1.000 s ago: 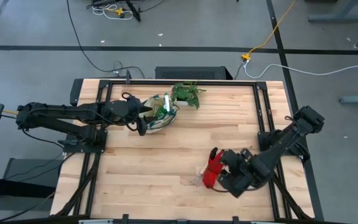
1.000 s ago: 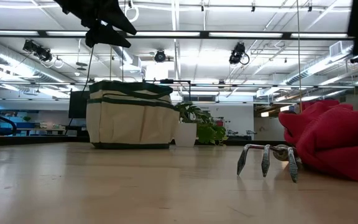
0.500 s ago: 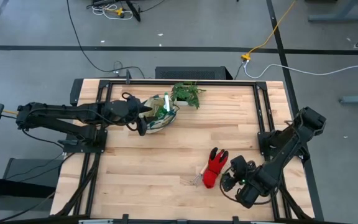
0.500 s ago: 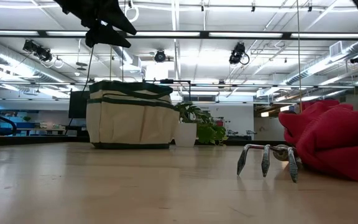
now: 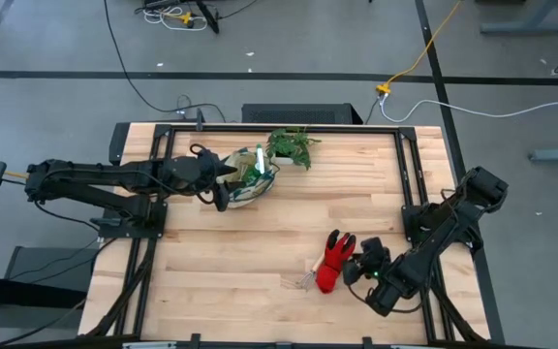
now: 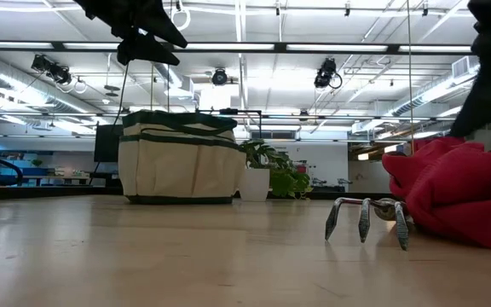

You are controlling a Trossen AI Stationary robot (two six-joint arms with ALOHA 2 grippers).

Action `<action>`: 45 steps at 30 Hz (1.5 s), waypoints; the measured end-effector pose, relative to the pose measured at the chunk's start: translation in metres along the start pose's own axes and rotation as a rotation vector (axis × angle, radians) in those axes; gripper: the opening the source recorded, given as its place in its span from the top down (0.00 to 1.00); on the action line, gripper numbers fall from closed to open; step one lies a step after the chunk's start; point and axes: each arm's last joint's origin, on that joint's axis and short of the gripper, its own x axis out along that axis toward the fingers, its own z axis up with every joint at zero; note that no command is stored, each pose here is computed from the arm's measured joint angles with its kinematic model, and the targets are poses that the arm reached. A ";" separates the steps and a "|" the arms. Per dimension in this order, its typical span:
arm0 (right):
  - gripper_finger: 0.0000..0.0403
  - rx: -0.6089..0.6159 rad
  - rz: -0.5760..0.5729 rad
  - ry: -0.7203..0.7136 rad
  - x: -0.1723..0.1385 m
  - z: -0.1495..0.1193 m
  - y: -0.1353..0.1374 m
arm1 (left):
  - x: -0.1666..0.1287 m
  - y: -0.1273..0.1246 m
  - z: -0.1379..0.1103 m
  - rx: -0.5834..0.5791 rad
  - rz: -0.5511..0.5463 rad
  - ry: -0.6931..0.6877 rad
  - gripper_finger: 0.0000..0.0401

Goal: Pick & Place Garden tools in Gardening bag
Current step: Put the red gloves into the gardening bag

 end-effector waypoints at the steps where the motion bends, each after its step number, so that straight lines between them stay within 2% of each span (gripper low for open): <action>1: 0.35 0.002 0.013 -0.024 0.001 0.000 -0.001 | 0.000 0.000 0.000 0.000 0.000 0.000 0.39; 4: 0.35 0.004 0.047 -0.056 0.003 0.002 0.002 | 0.000 0.000 0.000 0.000 0.000 0.000 0.39; 14: 0.35 -0.046 0.052 -0.072 0.012 0.008 0.008 | 0.000 0.000 0.000 -0.001 0.000 0.000 0.39; 20: 0.35 -0.080 0.010 -0.039 0.021 0.007 0.008 | 0.000 0.000 0.000 -0.002 0.000 0.000 0.39; 33: 0.36 0.010 0.093 -0.014 0.039 0.001 -0.007 | 0.000 0.000 0.000 -0.002 -0.001 0.000 0.39; 38: 0.49 0.011 0.097 -0.001 0.040 0.000 -0.008 | 0.000 0.000 0.000 -0.002 0.000 0.000 0.39; 41: 0.63 -0.006 0.091 0.016 0.040 -0.001 -0.008 | 0.000 0.000 0.000 -0.002 -0.001 0.000 0.39; 45: 0.87 -0.038 0.097 0.022 0.040 -0.001 -0.007 | 0.000 0.000 0.000 -0.002 -0.001 0.000 0.39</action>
